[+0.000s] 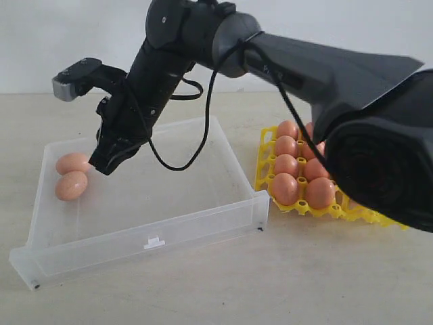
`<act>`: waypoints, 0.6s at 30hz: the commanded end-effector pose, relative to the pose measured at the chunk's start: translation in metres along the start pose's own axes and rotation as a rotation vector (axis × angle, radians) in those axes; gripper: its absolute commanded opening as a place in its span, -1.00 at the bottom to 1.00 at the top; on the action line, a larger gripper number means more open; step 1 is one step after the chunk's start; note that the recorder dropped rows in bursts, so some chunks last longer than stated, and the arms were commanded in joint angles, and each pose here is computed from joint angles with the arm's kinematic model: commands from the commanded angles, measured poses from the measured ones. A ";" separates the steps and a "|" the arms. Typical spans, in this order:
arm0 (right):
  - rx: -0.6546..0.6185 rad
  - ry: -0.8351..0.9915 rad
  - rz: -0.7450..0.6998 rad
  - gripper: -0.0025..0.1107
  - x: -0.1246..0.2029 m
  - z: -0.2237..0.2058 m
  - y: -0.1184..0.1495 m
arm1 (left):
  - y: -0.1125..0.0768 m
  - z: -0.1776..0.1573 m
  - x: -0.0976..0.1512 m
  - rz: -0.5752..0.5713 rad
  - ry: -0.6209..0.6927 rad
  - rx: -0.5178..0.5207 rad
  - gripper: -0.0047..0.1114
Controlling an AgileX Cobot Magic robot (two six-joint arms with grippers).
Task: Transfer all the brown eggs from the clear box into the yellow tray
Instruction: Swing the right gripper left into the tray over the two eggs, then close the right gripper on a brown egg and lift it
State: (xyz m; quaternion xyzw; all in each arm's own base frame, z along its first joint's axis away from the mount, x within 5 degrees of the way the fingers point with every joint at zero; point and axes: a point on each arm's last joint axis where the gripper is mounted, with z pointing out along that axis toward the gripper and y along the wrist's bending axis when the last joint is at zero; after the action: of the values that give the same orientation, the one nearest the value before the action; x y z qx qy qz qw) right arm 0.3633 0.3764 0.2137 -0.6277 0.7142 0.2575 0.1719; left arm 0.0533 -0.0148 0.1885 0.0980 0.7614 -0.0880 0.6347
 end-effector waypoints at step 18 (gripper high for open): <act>0.285 -0.149 -0.797 0.07 0.000 0.100 -0.024 | 0.000 0.000 -0.002 -0.007 -0.012 0.002 -0.99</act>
State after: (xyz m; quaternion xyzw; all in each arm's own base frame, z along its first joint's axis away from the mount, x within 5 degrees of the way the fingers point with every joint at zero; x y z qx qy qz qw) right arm 0.3845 0.4250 0.1279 -0.8010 0.4487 0.1125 0.3799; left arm 0.0533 -0.0148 0.1885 0.0980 0.7614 -0.0880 0.6347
